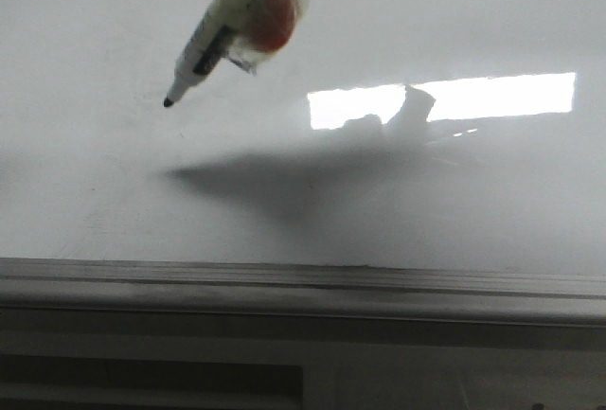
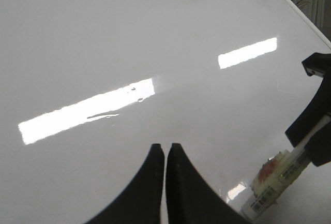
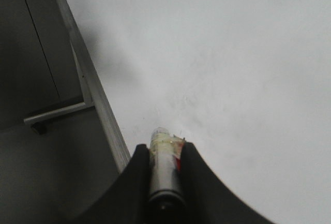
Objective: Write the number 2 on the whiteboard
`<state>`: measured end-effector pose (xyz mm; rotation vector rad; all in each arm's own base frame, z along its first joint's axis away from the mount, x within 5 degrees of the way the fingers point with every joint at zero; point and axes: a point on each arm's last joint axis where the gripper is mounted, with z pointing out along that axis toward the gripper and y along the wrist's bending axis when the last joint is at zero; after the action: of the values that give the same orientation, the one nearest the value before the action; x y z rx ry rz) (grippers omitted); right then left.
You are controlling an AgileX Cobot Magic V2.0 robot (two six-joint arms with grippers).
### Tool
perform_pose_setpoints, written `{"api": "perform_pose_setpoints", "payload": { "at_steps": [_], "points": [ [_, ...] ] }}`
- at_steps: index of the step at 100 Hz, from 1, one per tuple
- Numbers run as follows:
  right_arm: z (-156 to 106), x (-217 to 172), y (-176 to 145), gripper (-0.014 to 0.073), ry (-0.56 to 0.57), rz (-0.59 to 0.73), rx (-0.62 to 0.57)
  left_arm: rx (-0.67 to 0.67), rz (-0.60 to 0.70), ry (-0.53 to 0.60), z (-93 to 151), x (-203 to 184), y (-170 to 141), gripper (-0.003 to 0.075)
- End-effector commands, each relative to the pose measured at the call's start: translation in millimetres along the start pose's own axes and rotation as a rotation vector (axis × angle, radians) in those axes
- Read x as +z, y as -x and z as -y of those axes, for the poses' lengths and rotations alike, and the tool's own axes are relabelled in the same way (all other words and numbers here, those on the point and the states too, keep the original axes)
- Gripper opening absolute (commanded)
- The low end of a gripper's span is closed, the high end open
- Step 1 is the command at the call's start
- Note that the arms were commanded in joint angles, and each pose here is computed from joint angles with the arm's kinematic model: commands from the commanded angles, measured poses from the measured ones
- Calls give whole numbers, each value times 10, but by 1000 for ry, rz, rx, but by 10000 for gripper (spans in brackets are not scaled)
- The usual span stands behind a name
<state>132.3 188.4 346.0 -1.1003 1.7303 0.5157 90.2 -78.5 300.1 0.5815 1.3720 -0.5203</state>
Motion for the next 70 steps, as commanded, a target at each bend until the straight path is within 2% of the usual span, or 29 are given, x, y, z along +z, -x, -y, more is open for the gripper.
{"api": "perform_pose_setpoints", "payload": {
  "at_steps": [1, 18, 34, 57, 70],
  "points": [
    [49, -179, 226, -71, -33, 151, 2, -18, 114, 6, -13, 6, 172, -19],
    [54, -172, 231, -71, -39, 156, -9, -18, 114, 6, -13, 6, 172, -20],
    [78, -185, 292, -70, -60, 225, -13, -18, 114, 6, -13, 6, 172, -20],
    [323, -194, 247, -70, -160, 215, 66, -18, 114, 6, -13, 6, 172, -20],
    [362, -177, 230, -70, -174, 204, 72, -18, 114, 6, -13, 6, 172, -20]
  ]
}}
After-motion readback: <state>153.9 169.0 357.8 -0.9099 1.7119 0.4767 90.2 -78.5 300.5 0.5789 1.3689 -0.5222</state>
